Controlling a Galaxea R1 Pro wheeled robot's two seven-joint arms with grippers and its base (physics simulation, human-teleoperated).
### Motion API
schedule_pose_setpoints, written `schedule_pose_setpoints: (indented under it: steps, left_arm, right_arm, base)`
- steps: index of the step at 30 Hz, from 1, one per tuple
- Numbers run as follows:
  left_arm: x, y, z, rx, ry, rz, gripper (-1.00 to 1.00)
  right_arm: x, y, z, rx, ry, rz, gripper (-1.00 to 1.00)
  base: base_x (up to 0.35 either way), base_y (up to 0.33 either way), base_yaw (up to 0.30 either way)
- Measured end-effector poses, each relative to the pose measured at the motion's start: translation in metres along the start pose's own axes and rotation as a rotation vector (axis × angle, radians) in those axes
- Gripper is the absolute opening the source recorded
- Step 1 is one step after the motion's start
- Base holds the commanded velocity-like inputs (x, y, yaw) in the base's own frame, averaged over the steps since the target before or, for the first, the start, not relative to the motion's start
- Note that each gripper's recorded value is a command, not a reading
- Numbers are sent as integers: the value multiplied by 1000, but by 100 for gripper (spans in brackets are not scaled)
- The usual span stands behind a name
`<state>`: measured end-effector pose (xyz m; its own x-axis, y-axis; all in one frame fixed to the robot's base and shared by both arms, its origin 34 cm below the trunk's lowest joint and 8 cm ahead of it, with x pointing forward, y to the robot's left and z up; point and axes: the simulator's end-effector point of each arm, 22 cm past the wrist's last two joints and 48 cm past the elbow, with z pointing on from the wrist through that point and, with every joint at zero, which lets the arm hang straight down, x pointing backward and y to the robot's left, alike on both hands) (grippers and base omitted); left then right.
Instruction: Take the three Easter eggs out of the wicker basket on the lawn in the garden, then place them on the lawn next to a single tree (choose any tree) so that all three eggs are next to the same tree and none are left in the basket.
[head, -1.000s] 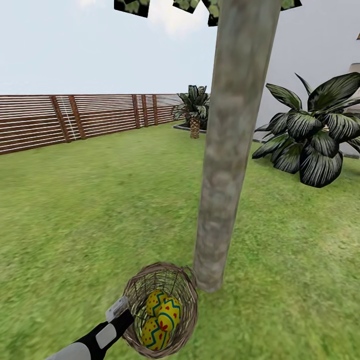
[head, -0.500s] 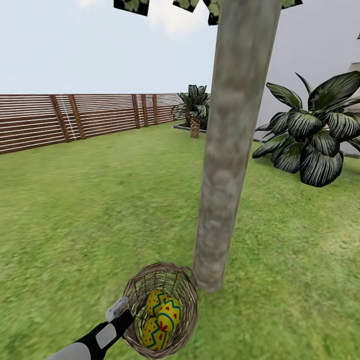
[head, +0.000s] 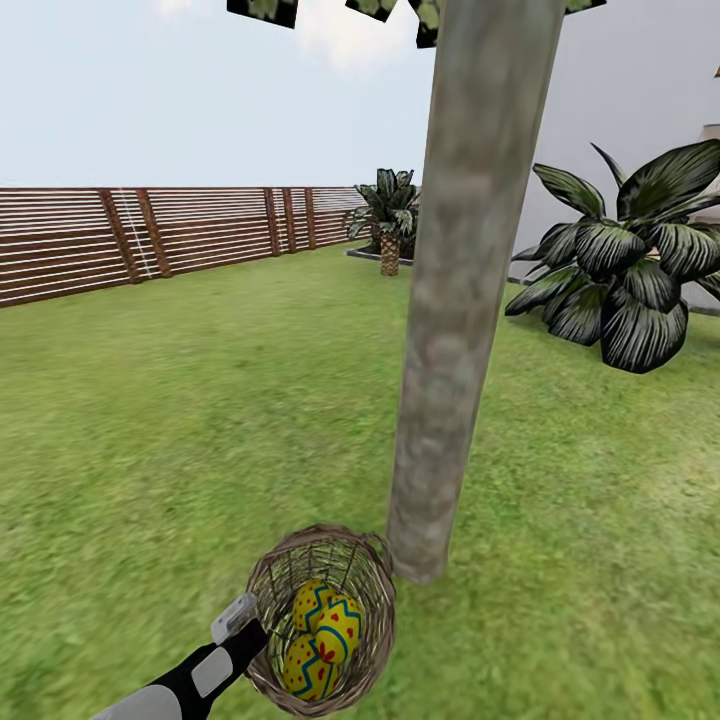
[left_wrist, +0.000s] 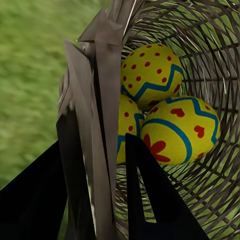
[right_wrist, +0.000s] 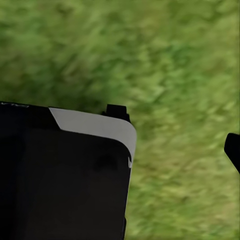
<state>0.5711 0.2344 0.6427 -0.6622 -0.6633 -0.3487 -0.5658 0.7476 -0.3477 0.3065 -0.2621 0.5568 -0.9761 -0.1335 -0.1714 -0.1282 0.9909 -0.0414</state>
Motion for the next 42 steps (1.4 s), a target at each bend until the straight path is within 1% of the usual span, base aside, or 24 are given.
schedule_pose_setpoints:
  steps: [23, 25, 27, 29, 38, 42]
  left_arm:
    - [5, 8, 27, 0, -3, 0, -100]
    - [6, 9, 29, 0, -3, 0, -100]
    - [7, 10, 32, 0, -3, 0, -100]
    - [8, 10, 34, 0, -3, 0, -100]
    - [12, 14, 46, 0, -2, 0, -100]
    - [11, 19, 51, -3, -7, 0, -100]
  right_arm:
    - [1, 1, 29, 0, -1, 0, 100]
    - [1, 3, 32, -4, -1, -6, 100]
    - [1, 4, 34, -4, 0, 1, 100]
    - [5, 0, 37, 0, 7, 2, 100]
    - [9, 2, 49, -1, 11, 1, 100]
    - [19, 3, 54, -3, 23, 1, 100]
  base:
    - [0, 0, 0]
    - [0, 0, 0]
    - [0, 0, 0]
    - [0, 0, 0]
    - [0, 0, 0]
    - [0, 0, 0]
